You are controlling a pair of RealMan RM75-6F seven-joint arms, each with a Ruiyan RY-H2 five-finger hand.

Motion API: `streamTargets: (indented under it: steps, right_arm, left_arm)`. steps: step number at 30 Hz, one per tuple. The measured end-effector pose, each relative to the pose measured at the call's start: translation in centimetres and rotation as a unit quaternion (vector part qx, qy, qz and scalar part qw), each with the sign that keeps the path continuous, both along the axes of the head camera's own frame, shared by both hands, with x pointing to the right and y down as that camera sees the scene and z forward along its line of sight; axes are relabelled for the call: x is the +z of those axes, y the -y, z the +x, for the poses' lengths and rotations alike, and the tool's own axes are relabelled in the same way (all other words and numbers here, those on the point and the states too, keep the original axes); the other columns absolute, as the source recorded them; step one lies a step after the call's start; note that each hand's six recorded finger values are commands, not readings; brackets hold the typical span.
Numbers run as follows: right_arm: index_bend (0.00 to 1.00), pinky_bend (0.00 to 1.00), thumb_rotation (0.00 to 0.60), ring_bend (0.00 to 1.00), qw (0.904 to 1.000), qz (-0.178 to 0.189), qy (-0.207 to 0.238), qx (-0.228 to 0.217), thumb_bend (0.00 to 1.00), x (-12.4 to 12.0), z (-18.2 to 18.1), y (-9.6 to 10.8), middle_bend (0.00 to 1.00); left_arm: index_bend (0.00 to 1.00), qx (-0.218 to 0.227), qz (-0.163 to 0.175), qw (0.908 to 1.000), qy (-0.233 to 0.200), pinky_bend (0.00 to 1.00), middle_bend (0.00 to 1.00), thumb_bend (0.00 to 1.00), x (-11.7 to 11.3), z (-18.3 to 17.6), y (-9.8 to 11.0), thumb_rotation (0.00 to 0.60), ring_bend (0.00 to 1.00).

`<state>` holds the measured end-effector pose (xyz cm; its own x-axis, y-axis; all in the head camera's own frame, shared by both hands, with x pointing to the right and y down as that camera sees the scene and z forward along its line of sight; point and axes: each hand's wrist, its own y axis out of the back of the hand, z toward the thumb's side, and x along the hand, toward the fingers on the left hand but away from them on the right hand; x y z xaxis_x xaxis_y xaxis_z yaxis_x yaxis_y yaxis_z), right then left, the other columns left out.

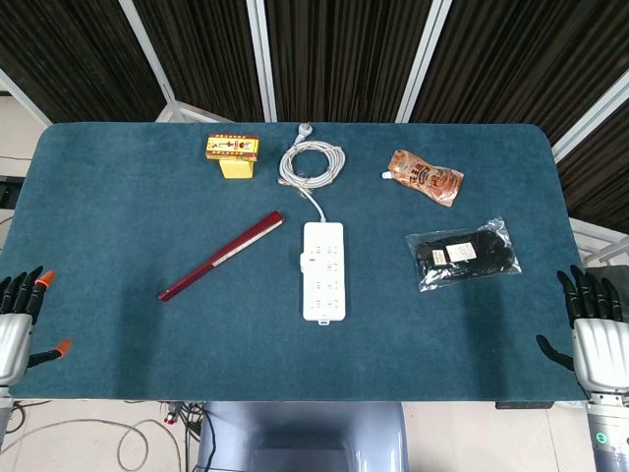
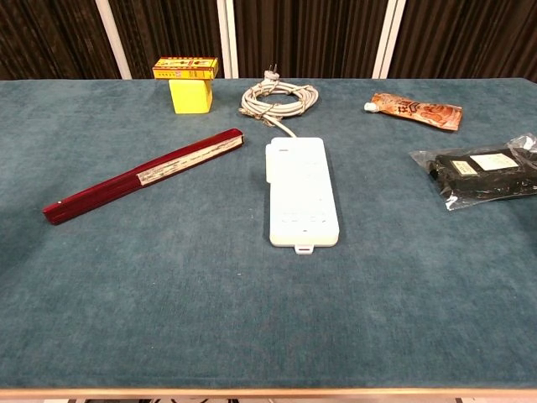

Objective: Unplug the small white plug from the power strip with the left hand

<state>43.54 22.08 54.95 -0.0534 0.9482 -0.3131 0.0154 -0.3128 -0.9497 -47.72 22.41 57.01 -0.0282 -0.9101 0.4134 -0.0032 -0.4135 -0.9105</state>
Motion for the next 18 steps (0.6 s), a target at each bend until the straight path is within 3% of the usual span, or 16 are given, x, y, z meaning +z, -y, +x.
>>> streamTargets:
  steps: [5, 12, 18]
  right_arm:
    - [0.00, 0.01, 0.600, 0.00, 0.9998, -0.006, 0.008, -0.016, 0.26, 0.4, -0.8, -0.1, 0.00]
    - [0.06, 0.09, 0.600, 0.01, 0.9981, -0.002, 0.042, -0.045, 0.39, 0.9, -2.8, 0.1, 0.03]
    - [0.08, 0.09, 0.600, 0.02, 0.9936, -0.018, 0.060, -0.094, 0.39, 2.2, -5.8, 1.0, 0.06]
  left_arm:
    - [0.00, 0.005, -0.002, 1.0000, -0.004, 0.00, 0.00, 0.00, 0.2, 0.3, -0.1, 0.600, 0.00]
    - [0.00, 0.011, -0.005, 0.9998, -0.018, 0.00, 0.00, 0.00, 0.7, 1.4, 0.4, 0.600, 0.00]
    - [0.00, 0.036, -0.010, 0.9988, -0.032, 0.00, 0.00, 0.00, 1.5, 3.8, 3.1, 0.600, 0.00]
